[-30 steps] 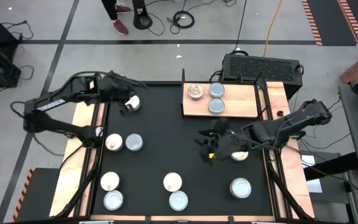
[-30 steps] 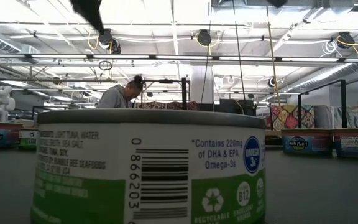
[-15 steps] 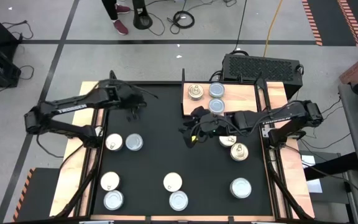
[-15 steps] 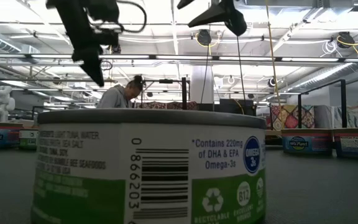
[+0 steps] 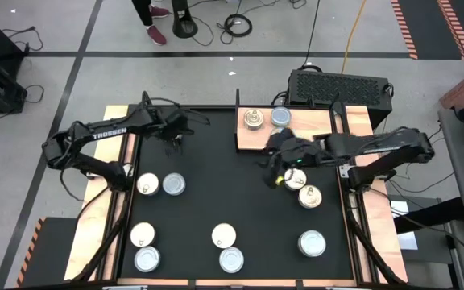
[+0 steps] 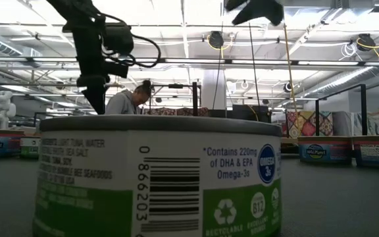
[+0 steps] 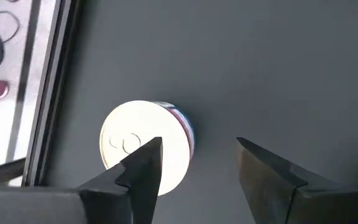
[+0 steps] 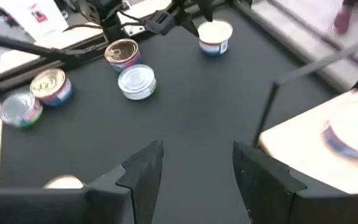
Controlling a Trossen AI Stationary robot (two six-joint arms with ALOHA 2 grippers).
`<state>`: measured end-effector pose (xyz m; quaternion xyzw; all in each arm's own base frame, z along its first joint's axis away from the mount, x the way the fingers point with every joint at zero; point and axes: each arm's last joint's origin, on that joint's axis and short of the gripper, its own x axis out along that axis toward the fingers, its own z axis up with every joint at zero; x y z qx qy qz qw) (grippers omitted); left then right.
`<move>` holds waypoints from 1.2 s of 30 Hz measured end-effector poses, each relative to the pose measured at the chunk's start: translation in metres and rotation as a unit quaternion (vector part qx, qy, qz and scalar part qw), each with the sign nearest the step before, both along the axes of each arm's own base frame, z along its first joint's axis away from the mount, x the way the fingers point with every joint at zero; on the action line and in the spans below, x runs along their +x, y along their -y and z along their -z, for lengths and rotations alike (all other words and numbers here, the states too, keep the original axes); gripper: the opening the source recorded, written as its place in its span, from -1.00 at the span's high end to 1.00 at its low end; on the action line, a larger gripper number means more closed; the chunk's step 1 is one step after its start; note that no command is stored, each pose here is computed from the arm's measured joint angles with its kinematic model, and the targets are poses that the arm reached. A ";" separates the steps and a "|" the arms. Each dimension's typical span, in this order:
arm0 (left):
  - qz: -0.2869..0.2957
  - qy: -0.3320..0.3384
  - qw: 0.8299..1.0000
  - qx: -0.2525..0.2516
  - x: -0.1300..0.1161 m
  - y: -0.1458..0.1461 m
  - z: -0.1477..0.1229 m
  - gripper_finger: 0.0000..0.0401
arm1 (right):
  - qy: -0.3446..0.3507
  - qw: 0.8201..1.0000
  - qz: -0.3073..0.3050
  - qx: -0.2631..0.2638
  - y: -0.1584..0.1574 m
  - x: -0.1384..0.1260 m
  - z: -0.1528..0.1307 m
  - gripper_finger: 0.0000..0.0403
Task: Stack canned seafood by type on shelf
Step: Stack the blue pink tuna can on top of the other blue pink tuna can on the shelf
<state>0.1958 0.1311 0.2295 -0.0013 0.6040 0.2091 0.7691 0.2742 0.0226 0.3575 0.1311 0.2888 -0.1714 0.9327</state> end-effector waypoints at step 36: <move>0.058 -0.051 0.995 0.059 -0.033 0.000 0.071 0.05 | 0.012 0.989 0.124 -0.080 0.054 -0.076 -0.039 0.07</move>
